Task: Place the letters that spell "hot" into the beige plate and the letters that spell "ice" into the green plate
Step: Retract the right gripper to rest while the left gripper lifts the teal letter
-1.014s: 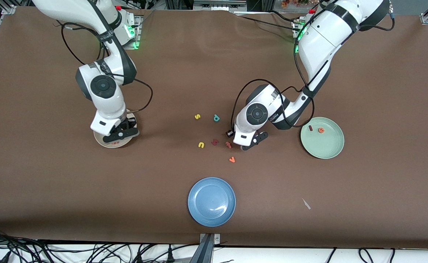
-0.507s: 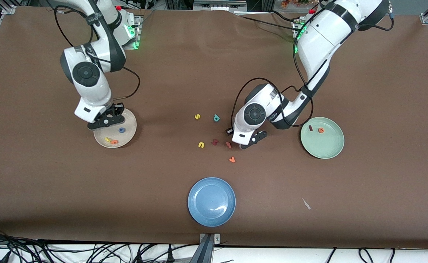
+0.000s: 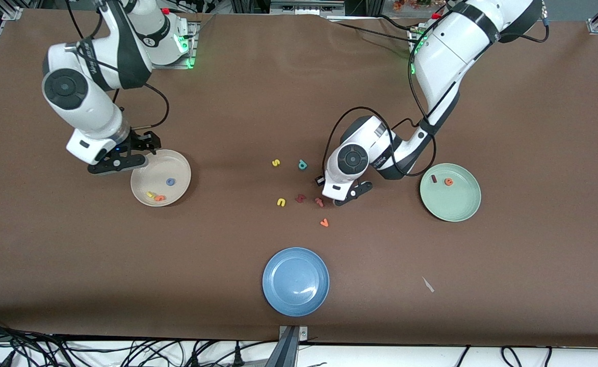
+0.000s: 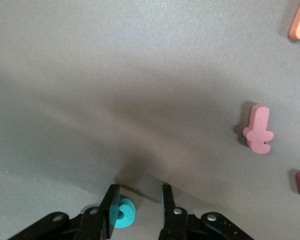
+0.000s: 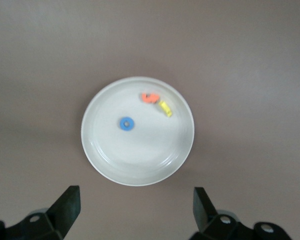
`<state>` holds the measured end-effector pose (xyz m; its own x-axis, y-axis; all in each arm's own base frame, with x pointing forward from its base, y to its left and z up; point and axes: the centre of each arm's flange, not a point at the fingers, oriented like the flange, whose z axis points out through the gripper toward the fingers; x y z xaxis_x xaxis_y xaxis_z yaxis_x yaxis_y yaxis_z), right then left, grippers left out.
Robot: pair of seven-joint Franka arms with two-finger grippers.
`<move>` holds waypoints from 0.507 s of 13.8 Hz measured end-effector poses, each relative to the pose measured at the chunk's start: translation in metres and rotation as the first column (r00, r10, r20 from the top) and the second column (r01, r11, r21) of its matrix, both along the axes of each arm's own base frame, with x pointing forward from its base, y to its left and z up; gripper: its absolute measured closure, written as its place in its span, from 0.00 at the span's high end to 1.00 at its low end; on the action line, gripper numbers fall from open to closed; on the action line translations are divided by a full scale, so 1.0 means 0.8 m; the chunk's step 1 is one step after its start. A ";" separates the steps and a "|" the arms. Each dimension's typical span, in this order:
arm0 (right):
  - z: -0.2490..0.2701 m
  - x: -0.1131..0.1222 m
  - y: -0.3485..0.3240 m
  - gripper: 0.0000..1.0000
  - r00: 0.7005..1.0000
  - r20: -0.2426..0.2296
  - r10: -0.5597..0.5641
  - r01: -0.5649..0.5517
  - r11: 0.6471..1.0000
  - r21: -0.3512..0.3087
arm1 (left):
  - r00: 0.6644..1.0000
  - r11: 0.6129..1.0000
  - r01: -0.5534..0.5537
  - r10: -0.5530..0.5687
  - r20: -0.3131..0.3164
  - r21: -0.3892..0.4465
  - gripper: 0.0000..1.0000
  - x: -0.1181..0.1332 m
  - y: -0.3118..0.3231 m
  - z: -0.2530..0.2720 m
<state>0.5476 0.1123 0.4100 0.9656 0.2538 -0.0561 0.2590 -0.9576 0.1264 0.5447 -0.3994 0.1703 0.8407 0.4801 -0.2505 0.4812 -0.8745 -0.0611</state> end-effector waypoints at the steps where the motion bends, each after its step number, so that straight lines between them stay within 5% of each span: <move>1: 0.028 0.009 0.003 1.00 1.000 0.014 -0.011 0.011 1.000 0.013 | 1.000 1.000 0.009 -0.009 -0.001 -0.001 0.39 0.001 0.002 0.000; 7: 0.204 0.031 -0.023 1.00 0.994 0.043 -0.103 0.099 0.992 0.078 | 1.000 1.000 0.011 -0.011 0.010 -0.007 0.39 0.008 0.010 -0.001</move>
